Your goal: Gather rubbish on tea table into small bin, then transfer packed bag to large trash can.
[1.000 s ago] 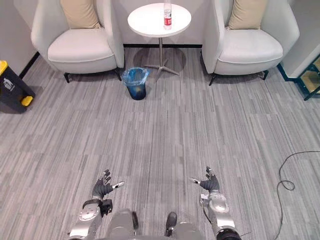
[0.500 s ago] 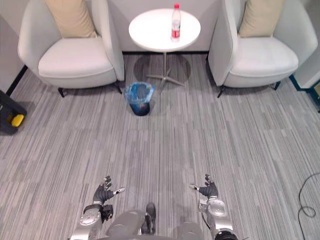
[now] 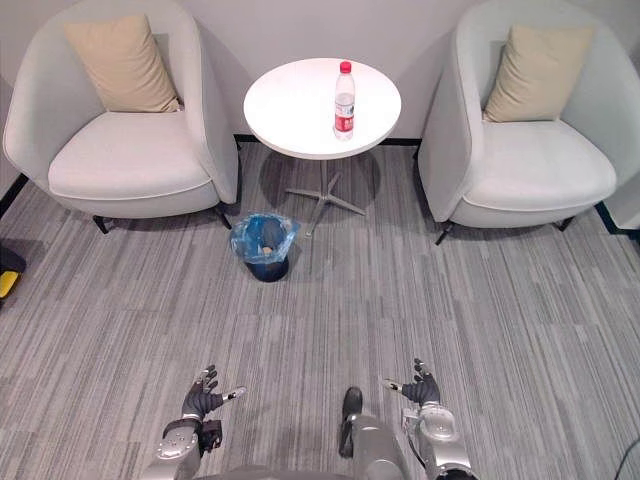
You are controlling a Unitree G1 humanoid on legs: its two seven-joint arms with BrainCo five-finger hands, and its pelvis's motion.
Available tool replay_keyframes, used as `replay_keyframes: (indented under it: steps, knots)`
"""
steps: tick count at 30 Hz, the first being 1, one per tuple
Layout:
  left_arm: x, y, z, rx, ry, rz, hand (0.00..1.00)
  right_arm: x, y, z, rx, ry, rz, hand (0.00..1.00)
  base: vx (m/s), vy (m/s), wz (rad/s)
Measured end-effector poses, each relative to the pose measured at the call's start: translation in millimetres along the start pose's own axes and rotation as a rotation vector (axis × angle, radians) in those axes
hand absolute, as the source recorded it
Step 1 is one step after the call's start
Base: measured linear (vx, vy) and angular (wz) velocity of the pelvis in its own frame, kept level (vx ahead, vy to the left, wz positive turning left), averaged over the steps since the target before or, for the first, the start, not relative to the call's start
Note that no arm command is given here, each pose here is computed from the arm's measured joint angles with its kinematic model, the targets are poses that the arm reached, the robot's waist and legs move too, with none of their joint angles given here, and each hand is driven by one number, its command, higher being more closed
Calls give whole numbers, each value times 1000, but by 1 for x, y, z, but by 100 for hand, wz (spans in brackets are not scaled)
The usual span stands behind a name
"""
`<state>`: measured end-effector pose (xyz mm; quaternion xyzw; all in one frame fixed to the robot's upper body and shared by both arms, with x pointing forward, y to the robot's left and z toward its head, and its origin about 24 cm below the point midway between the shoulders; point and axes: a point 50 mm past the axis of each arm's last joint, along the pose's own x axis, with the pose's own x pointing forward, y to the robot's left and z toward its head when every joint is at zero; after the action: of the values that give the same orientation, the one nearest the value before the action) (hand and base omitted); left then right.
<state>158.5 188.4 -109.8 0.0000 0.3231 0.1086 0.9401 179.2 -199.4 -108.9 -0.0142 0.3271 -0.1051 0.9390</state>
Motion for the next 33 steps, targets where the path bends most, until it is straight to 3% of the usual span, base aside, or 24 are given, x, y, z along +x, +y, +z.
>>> replay_keyframes:
  steps: [8, 20, 27, 33]
  knots:
    - [-1, -11, 4, -27, -19, -22, 0, 5, -17, 11, 24, -32, -59, 0, 349, 73, -19]
    - [-3, 5, -13, 37, 58, -4, 0, 0, -6, -12, -17, 57, -18, 0, 357, 144, 4]
    - [3, 15, -7, 62, 53, 19, 0, -2, -8, -15, -17, 64, -22, 0, 408, -101, 37]
    - [2, -5, -13, 10, 83, -11, 0, -4, -16, -21, -23, 88, -42, 0, 299, -184, 19]
